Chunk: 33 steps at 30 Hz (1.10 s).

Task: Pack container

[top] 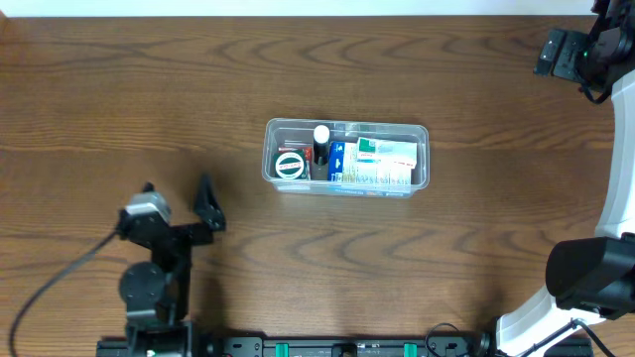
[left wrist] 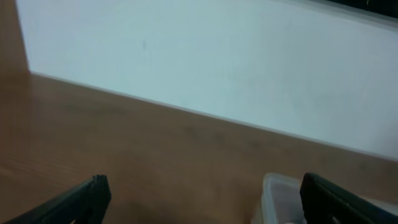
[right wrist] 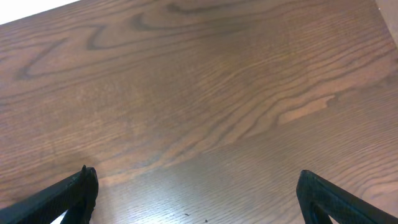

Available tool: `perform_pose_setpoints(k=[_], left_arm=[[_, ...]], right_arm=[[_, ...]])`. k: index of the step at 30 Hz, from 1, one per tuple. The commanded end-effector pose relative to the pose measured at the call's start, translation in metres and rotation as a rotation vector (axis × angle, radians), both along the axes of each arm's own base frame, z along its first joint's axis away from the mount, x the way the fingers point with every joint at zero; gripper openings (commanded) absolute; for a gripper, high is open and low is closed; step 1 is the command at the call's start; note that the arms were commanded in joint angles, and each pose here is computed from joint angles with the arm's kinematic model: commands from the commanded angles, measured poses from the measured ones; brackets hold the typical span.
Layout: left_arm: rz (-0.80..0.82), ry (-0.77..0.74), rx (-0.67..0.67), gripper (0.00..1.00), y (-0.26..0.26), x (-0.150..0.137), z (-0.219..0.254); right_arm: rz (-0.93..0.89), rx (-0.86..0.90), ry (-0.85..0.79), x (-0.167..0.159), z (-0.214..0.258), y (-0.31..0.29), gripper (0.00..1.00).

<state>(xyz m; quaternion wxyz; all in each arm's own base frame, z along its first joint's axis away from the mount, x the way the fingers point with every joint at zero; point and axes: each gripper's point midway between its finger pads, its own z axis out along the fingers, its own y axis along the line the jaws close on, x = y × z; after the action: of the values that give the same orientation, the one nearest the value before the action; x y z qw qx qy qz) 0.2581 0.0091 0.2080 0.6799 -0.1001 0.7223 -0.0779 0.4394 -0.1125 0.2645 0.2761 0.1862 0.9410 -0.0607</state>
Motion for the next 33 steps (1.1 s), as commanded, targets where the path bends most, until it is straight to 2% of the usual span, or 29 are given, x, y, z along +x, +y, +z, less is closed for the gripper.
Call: perform_pose_setpoints(k=[1, 5, 33], left_arm=[[-0.029, -0.007, 0.004, 0.98, -0.005, -0.003, -0.018], [-0.029, 0.019, 0.002, 0.98, -0.005, -0.006, -0.04], [-0.029, 0.019, 0.002, 0.98, -0.005, -0.006, -0.04]], right_arm=[[-0.019, -0.001, -0.003, 0.0, 0.001, -0.004, 0.99], [-0.019, 0.0, -0.003, -0.001, 0.001, -0.004, 0.99], [-0.019, -0.001, -0.003, -0.001, 0.001, -0.004, 0.99]])
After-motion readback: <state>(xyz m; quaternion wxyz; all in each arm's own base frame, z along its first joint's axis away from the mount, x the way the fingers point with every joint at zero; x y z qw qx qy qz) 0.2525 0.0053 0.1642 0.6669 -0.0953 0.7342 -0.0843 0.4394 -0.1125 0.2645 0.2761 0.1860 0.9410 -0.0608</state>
